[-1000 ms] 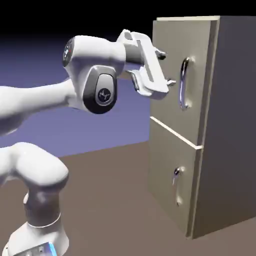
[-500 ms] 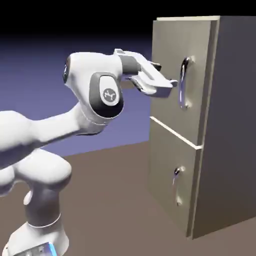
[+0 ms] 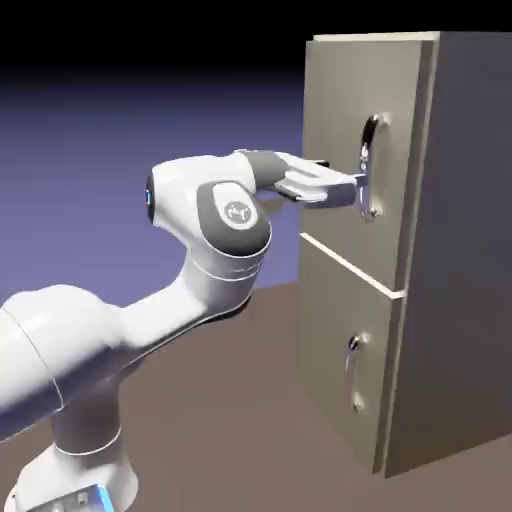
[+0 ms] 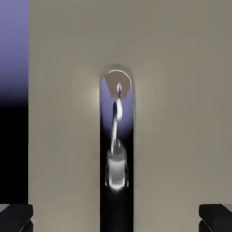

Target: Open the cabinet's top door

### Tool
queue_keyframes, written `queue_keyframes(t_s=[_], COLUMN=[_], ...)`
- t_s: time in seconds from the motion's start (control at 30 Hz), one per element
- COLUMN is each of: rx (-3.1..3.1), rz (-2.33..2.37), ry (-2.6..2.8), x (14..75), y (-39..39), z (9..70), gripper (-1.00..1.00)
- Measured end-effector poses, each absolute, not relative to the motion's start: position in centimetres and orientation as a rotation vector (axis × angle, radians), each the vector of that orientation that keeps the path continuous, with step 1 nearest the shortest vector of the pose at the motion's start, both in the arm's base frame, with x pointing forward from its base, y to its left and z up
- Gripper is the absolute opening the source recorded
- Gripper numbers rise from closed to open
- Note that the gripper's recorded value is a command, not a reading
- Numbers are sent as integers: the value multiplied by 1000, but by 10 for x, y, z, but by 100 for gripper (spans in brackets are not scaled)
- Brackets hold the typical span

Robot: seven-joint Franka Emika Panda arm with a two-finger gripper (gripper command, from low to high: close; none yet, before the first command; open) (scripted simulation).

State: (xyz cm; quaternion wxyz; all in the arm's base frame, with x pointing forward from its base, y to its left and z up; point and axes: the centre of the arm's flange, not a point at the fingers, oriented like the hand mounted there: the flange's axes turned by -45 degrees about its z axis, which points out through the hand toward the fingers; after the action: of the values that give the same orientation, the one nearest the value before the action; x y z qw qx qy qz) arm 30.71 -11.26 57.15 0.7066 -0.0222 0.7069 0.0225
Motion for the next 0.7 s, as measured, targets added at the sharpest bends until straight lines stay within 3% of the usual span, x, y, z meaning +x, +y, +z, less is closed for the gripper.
queue_keyframes(t_s=[0.13, 0.17, 0.7], rx=[-49, -49, 294], rz=[49, 49, -294], ry=[1570, 1570, 1550], x=[347, 348, 246], y=[-110, -109, -30], z=[571, 571, 571], gripper=[100, -100, -100])
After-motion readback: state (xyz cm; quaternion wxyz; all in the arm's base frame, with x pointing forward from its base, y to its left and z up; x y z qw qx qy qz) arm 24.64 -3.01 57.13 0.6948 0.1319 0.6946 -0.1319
